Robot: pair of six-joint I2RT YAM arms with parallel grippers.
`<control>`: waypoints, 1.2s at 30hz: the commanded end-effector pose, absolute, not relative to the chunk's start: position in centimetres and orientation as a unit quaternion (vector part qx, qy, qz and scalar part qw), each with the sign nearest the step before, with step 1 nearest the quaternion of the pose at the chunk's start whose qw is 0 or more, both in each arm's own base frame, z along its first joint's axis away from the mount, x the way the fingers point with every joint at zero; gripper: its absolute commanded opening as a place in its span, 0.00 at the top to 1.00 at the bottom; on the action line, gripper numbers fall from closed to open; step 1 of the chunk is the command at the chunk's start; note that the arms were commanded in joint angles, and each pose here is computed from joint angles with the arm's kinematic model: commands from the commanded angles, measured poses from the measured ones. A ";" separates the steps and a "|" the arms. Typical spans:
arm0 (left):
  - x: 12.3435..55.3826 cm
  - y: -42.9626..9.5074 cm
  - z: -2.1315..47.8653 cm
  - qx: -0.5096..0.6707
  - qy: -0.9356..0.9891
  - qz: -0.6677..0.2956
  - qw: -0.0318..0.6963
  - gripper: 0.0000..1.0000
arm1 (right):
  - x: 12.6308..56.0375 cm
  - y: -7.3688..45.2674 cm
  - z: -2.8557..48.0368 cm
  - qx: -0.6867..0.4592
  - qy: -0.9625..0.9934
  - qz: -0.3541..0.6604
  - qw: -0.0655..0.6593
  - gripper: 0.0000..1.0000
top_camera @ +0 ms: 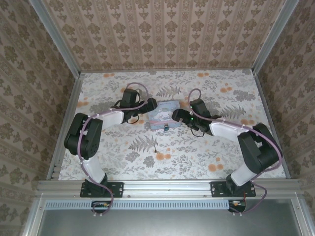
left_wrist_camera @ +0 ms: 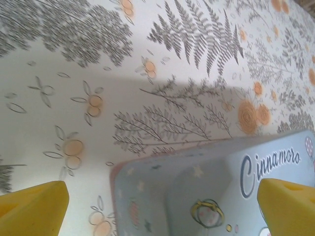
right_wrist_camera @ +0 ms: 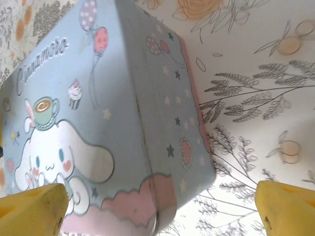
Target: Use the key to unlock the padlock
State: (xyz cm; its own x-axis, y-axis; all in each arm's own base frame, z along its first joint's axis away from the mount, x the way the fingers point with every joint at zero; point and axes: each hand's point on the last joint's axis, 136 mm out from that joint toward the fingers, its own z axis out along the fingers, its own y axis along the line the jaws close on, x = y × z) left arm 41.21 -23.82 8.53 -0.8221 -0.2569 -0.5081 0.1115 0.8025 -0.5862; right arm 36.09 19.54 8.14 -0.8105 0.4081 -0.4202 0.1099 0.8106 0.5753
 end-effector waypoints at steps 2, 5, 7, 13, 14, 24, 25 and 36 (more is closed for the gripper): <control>40.9 -22.2 11.7 -0.054 0.886 -0.327 0.326 0.00 | 33.9 18.2 10.6 0.091 0.917 0.236 0.308 0.01; 39.4 -21.4 12.9 -0.055 0.884 -0.327 0.330 0.00 | 31.9 18.6 13.0 0.027 0.911 0.229 0.343 0.00; 38.1 -21.1 13.6 -0.060 0.882 -0.333 0.328 0.00 | 30.5 19.5 14.4 -0.018 0.903 0.233 0.360 0.00; 34.2 -19.8 14.4 -0.071 0.883 -0.337 0.320 0.00 | 27.4 21.7 16.4 -0.074 0.876 0.307 0.364 0.01; 33.7 -19.5 14.5 -0.076 0.882 -0.337 0.320 0.00 | 27.2 21.7 16.3 -0.066 0.877 0.310 0.362 0.01; 29.3 -15.5 15.7 -0.097 0.883 -0.291 0.354 0.00 | 25.9 22.3 12.4 -0.103 0.930 0.205 0.287 0.00; 29.0 -15.1 15.9 -0.096 0.882 -0.289 0.361 0.00 | 25.9 22.1 11.9 -0.110 0.937 0.178 0.280 0.00; 27.8 -13.7 17.7 -0.082 0.859 -0.286 0.416 0.00 | 29.2 14.6 15.9 -0.070 0.925 -0.140 0.347 0.00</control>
State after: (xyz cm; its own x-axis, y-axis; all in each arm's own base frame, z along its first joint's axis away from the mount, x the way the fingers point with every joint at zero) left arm 27.82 -14.32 18.32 -0.6500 -0.4013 -0.6454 0.0981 0.7978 -0.5948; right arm 28.59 20.07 13.10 -0.7857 -0.2243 -0.5765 -0.2102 0.9733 -0.0922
